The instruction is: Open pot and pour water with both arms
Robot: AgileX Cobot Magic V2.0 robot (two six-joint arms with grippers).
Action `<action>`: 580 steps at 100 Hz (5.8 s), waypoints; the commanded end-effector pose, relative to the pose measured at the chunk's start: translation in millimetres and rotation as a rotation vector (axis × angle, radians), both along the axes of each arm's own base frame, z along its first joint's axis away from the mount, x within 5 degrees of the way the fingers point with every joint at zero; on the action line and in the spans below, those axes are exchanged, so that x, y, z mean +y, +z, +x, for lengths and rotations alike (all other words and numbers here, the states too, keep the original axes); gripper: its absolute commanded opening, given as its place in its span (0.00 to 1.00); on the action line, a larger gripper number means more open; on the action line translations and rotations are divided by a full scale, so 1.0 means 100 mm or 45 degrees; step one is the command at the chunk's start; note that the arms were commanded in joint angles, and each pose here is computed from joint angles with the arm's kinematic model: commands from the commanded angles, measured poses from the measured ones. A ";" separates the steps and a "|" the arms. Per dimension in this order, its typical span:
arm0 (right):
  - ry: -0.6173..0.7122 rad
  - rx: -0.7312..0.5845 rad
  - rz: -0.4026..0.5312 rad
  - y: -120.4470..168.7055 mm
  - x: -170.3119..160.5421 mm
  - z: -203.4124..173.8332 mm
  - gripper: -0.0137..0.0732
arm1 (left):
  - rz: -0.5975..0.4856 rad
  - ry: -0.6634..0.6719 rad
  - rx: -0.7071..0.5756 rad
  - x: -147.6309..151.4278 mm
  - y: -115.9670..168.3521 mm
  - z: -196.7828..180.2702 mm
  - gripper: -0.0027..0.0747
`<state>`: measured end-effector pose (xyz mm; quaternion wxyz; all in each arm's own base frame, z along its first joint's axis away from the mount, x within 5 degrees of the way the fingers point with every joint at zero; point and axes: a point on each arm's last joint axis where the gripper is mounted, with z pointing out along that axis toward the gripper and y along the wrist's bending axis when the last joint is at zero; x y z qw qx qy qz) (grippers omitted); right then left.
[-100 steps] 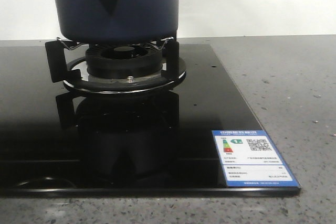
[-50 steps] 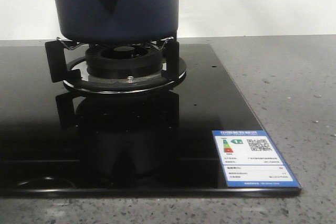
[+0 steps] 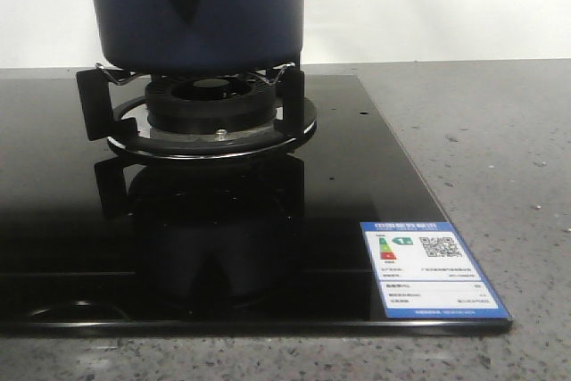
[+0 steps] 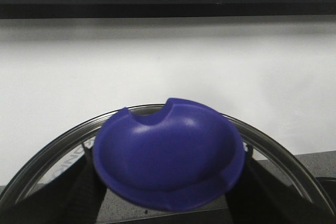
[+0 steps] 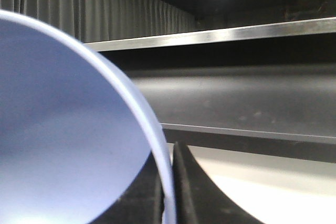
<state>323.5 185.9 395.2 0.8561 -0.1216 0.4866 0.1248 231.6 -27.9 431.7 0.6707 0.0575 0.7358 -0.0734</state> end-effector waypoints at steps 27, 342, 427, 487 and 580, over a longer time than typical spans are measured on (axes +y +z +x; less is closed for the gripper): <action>-0.010 -0.196 0.094 0.35 -0.10 -0.18 0.11 | -0.056 0.054 -0.176 0.05 0.25 -0.10 0.51; -0.390 1.616 -0.088 0.53 -2.20 -0.88 0.56 | -0.058 -0.473 0.012 -1.15 -0.17 0.11 0.51; -0.391 1.595 -0.089 0.55 -2.18 -0.94 0.56 | 0.056 -0.464 -0.025 -1.50 -0.52 0.43 0.51; -0.392 1.593 -0.089 0.56 -2.18 -0.94 0.56 | 0.057 -0.490 0.015 -1.49 -0.51 0.38 0.76; 0.158 0.925 0.057 0.50 -1.73 -1.25 0.11 | 0.019 -0.139 -0.306 -0.19 0.24 -0.66 0.01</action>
